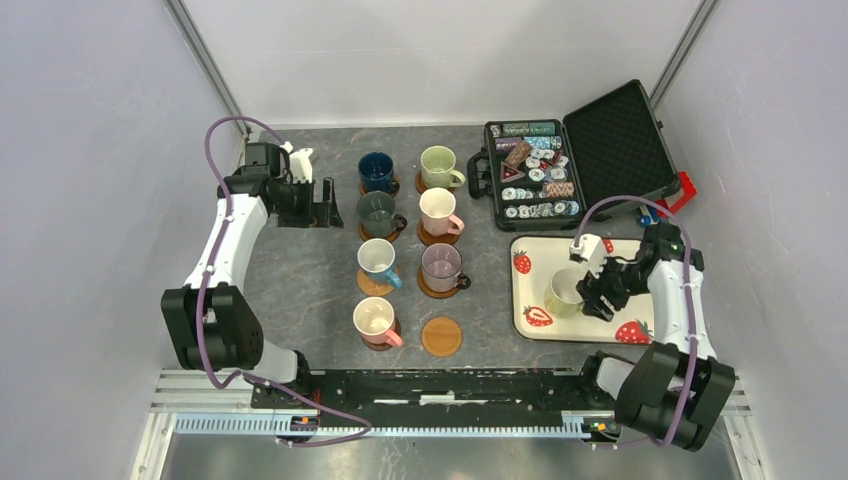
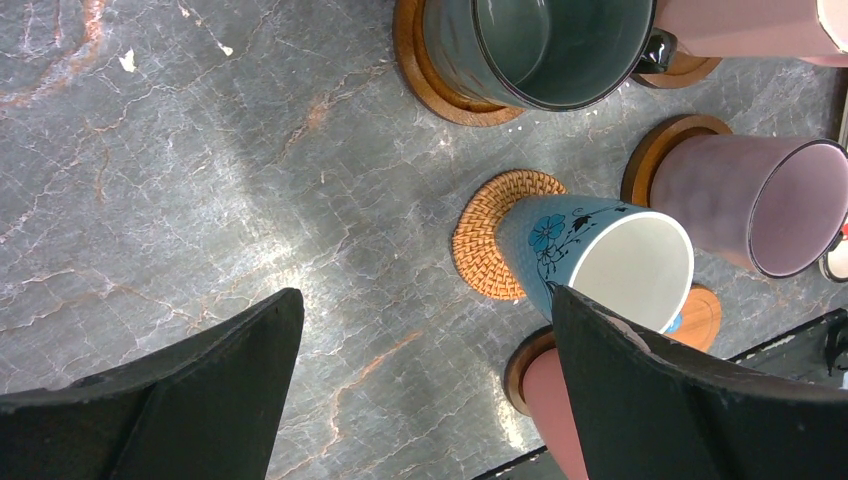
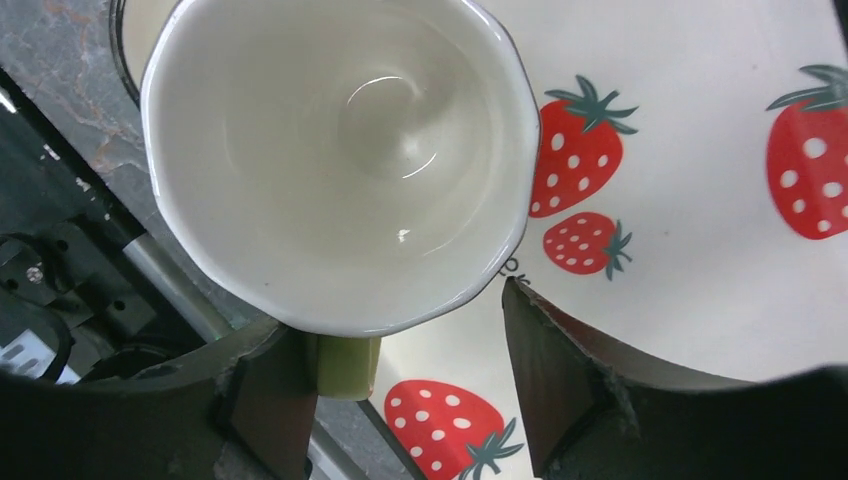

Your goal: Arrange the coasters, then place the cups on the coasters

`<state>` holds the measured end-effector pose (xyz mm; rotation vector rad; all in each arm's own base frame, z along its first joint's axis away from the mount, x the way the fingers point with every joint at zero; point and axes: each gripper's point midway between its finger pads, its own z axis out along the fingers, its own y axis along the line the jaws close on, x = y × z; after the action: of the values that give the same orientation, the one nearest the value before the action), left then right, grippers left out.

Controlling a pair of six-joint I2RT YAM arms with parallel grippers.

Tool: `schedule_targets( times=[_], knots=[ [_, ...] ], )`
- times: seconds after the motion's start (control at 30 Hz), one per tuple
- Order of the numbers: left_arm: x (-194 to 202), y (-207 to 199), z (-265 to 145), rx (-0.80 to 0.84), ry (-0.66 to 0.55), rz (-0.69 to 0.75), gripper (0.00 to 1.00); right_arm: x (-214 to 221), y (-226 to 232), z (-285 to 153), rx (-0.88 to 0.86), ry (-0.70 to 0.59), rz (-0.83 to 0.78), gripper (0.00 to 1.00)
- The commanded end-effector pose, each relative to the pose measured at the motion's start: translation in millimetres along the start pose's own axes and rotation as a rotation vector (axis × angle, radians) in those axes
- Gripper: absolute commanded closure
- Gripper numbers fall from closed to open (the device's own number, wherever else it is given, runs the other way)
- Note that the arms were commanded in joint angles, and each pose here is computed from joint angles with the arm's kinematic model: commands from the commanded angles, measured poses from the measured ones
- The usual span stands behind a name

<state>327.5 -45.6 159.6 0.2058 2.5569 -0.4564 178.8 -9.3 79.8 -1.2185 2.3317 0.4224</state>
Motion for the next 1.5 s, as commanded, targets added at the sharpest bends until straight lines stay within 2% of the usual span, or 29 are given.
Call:
schedule_targets(
  times=[0.0, 0.17, 0.33, 0.43, 0.63, 0.8, 1.0, 1.23, 1.47],
  knots=[
    [-12, -6, -3, 0.016, -0.042, -0.019, 0.00, -7, -9, 3, 0.071, -0.006, -0.024, 0.33],
    [-13, -6, -4, 0.016, -0.046, -0.018, 0.00, -5, -13, 2, 0.100, 0.011, -0.019, 0.51],
    [-12, -6, -4, 0.013, -0.046, -0.017, 0.00, -18, -19, -6, 0.124, -0.023, -0.007, 0.81],
    [-12, -6, -5, 0.012, -0.048, -0.015, 0.00, -40, -30, -20, 0.162, -0.084, 0.006, 0.99],
    [-15, -6, -6, 0.012, -0.055, -0.018, 0.00, -107, -62, -58, 0.254, -0.264, 0.121, 1.00],
    [-18, -7, -8, 0.008, -0.064, -0.016, 0.00, -154, -68, -73, 0.293, -0.360, 0.201, 1.00],
    [-19, -9, -12, 0.012, -0.074, -0.014, 0.00, -200, -30, -60, 0.225, -0.373, 0.233, 1.00],
    [-15, -9, -14, 0.004, -0.078, -0.013, 0.00, -245, 41, -47, 0.108, -0.414, 0.141, 1.00],
    [-10, -9, -18, -0.008, -0.082, 0.004, 0.00, -264, 92, -35, 0.085, -0.403, 0.001, 1.00]
  ],
)
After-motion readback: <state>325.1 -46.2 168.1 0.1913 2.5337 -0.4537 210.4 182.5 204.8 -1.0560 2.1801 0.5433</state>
